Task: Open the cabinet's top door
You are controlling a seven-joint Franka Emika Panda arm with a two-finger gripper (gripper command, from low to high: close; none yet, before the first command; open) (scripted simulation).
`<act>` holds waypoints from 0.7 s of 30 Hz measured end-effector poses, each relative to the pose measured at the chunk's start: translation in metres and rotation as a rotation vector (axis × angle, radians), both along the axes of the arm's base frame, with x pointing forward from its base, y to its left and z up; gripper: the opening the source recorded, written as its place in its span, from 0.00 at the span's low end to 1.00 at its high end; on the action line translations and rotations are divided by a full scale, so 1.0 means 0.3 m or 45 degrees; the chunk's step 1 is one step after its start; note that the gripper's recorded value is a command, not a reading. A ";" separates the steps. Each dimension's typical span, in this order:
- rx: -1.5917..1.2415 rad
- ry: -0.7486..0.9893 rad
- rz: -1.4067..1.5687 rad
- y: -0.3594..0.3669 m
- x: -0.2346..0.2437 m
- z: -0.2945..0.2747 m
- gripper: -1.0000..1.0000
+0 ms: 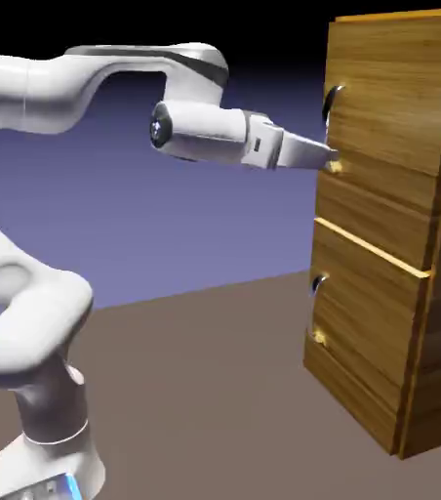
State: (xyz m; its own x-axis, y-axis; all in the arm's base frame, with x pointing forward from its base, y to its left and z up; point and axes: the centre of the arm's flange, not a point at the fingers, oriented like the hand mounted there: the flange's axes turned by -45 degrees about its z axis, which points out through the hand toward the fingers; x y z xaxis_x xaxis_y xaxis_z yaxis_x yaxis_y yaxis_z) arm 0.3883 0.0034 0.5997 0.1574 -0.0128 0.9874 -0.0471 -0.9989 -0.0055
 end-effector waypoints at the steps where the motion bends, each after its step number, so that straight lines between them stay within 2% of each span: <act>1: -0.001 -0.014 -0.001 0.012 0.002 0.001 0.50; 18: -0.018 -0.201 -0.019 0.252 0.069 -0.017 0.50; 21: -0.023 -0.199 -0.019 0.249 0.167 -0.017 0.50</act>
State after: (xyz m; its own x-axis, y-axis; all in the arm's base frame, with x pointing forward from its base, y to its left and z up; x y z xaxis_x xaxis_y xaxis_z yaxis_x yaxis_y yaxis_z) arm 0.4384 0.0781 0.5945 0.0014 0.0037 1.0000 -0.0622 -0.9981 0.0038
